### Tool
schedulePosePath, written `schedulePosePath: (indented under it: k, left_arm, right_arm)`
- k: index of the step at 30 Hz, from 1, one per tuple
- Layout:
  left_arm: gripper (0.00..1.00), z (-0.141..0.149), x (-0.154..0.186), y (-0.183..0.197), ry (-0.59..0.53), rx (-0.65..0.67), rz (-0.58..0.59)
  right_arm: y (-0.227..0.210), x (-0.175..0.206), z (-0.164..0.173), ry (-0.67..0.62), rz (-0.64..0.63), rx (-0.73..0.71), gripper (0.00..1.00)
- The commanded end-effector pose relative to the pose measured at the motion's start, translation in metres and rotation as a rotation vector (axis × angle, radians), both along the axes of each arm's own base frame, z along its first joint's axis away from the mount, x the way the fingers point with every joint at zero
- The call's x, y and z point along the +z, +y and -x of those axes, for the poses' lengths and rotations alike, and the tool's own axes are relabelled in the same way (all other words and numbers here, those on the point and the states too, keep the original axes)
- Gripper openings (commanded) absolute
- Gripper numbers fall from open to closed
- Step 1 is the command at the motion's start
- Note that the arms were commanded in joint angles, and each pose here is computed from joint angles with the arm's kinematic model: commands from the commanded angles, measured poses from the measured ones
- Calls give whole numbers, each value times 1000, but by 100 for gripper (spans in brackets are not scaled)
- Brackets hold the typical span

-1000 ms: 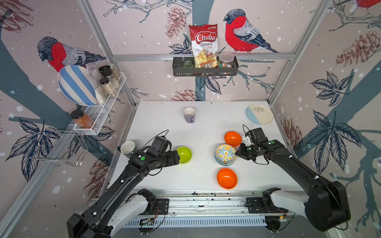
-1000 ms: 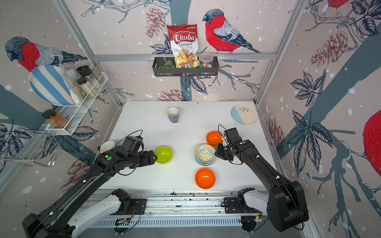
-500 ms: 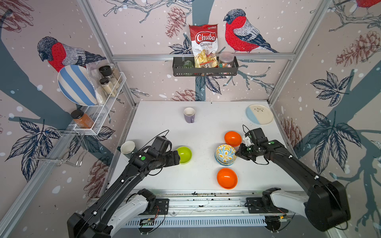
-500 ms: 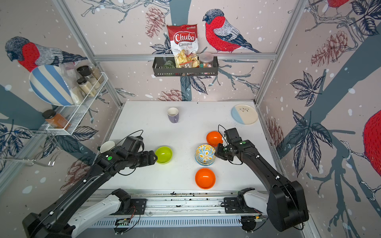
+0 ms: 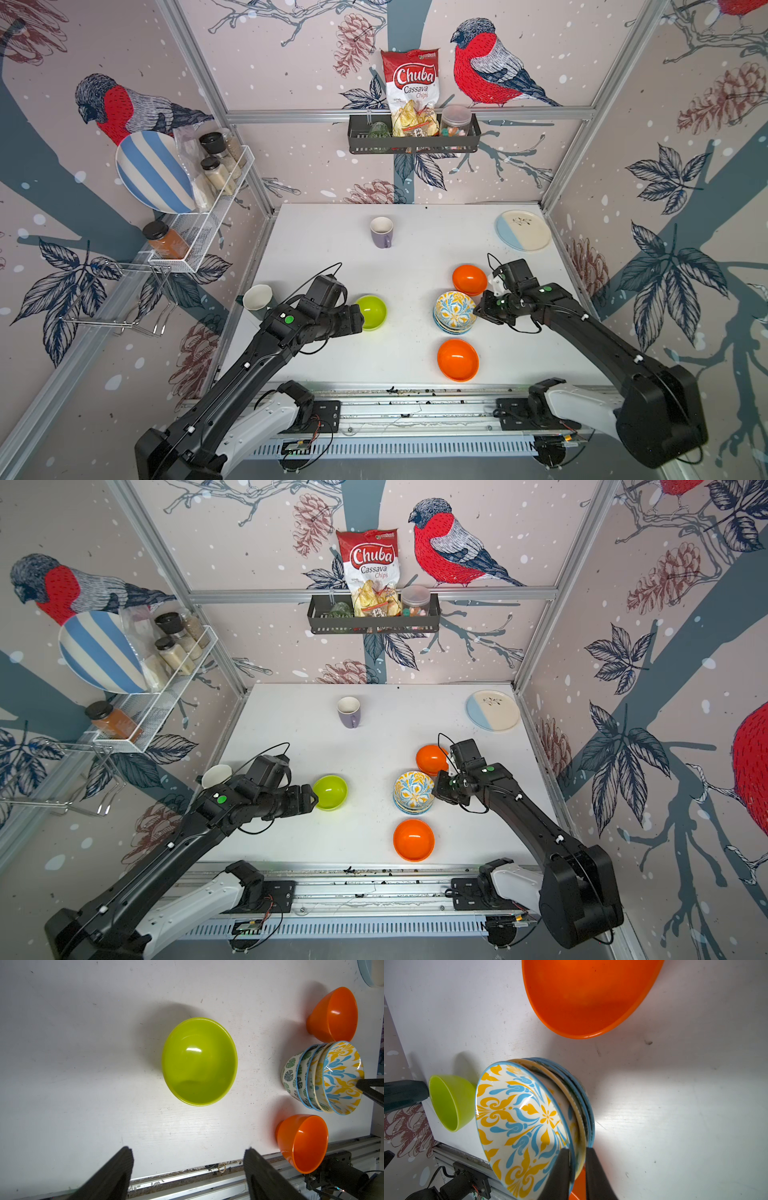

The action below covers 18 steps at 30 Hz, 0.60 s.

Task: Stack the bowls
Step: Pick up the bowl from the center of the board.

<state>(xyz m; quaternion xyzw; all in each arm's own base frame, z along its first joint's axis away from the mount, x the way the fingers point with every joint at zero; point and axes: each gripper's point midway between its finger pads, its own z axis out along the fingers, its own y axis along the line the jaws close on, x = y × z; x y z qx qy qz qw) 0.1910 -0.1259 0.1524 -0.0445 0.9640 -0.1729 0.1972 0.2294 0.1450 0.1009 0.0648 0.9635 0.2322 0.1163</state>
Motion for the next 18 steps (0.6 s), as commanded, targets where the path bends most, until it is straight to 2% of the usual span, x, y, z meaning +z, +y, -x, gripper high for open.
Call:
schedulePosePath:
  k: [1, 18]
  left_arm:
    - [85, -4, 2, -1, -21, 2, -1]
    - [85, -3, 2, -2, -21, -6, -7]
  right_arm:
    - [-4, -2, 1, -3, 31, 5, 17]
    - [-3, -4, 4, 4, 43, 15, 18]
